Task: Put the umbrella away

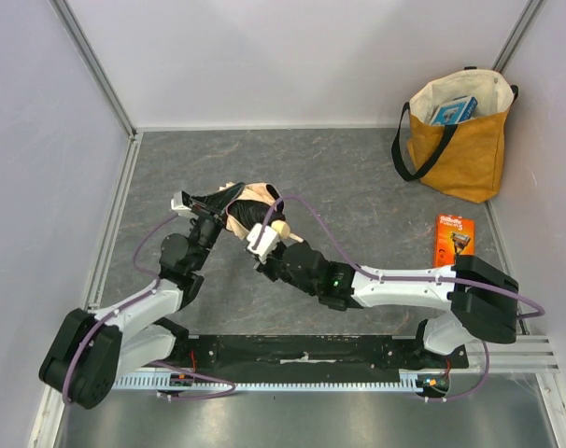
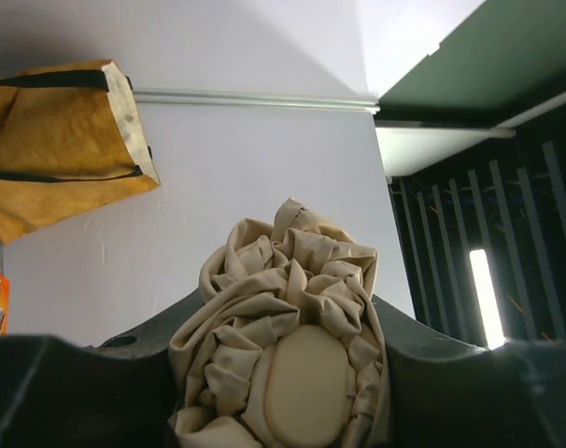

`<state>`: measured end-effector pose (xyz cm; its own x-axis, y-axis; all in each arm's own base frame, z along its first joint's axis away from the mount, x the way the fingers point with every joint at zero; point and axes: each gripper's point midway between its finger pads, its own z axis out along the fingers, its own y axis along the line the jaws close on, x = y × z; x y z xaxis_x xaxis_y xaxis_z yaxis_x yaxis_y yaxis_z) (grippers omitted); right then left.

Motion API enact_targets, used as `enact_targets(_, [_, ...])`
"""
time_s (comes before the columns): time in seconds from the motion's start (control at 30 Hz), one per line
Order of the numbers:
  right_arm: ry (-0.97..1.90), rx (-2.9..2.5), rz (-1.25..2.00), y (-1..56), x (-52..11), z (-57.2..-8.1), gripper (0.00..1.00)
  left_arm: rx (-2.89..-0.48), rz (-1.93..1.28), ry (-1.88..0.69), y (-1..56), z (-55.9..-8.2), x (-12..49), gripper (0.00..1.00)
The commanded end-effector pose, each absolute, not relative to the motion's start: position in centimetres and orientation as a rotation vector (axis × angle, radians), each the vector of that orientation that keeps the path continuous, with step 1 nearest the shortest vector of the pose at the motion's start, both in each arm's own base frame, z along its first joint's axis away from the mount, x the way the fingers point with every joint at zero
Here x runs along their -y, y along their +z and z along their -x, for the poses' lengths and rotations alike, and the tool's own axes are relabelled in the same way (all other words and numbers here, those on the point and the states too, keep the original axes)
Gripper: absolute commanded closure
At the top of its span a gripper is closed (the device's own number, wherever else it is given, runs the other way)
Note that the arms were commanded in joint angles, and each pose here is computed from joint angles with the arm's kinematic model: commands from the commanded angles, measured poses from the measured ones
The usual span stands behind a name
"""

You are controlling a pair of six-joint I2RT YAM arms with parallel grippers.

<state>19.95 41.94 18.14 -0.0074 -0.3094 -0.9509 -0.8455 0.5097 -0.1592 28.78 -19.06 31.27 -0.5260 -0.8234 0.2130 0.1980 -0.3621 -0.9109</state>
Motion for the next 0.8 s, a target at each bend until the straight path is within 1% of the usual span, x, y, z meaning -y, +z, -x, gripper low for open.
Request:
enact_targets(0.0, [0.388, -1.491, 0.766, 18.4, -38.9, -23.4, 1.00, -1.006, 0.879, -2.191, 38.8, -25.4, 17.8, 0.98])
enact_targets(0.1, [0.429, -1.461, 0.670, 19.1, -37.9, -23.4, 1.00, -1.030, 0.911, -2.203, 39.0, -24.8, 17.6, 0.98])
enact_targets(0.23, [0.483, -1.458, 0.658, 19.7, -37.7, -22.6, 0.99, -1.029, 0.906, -2.221, 39.2, -24.4, 17.6, 0.98])
enact_targets(0.27, [0.492, -1.469, 0.656, 19.8, -37.7, -22.5, 0.95, -1.024, 0.901, -2.224, 39.2, -24.4, 17.6, 0.98])
enact_targets(0.37, [0.545, -1.544, 0.666, 19.7, -37.9, -21.5, 0.69, -0.991, 0.864, -2.241, 39.4, -24.6, 17.8, 0.98])
enact_targets(0.47, [0.643, -1.614, 0.693, 18.6, -37.1, -19.0, 0.51, -0.949, 0.809, -2.254, 39.6, -24.9, 17.9, 0.98])
enact_targets(0.53, [0.666, -1.689, 0.693, 17.1, -35.8, -17.7, 0.43, -0.934, 0.756, -2.242, 39.8, -25.1, 18.2, 0.98])
enact_targets(0.6, [0.690, -1.781, 0.658, 15.9, -34.4, -16.8, 0.38, -0.916, 0.681, -2.210, 40.4, -25.3, 18.3, 0.98])
enact_targets(0.63, [0.702, -1.831, 0.626, 15.3, -33.7, -16.4, 0.32, -0.910, 0.654, -2.190, 40.4, -25.5, 18.4, 0.98])
enact_targets(0.67, [0.697, -1.888, 0.591, 14.8, -32.9, -16.2, 0.24, -0.900, 0.613, -2.167, 40.6, -25.6, 18.5, 0.98])
enact_targets(0.73, [0.694, -2.015, 0.529, 14.0, -31.8, -15.5, 0.22, -0.843, 0.495, -2.136, 41.8, -25.3, 18.5, 0.98])
enact_targets(0.77, [0.729, -2.079, 0.481, 13.7, -31.3, -14.9, 0.16, -0.821, 0.433, -2.122, 42.2, -25.2, 18.6, 0.98])
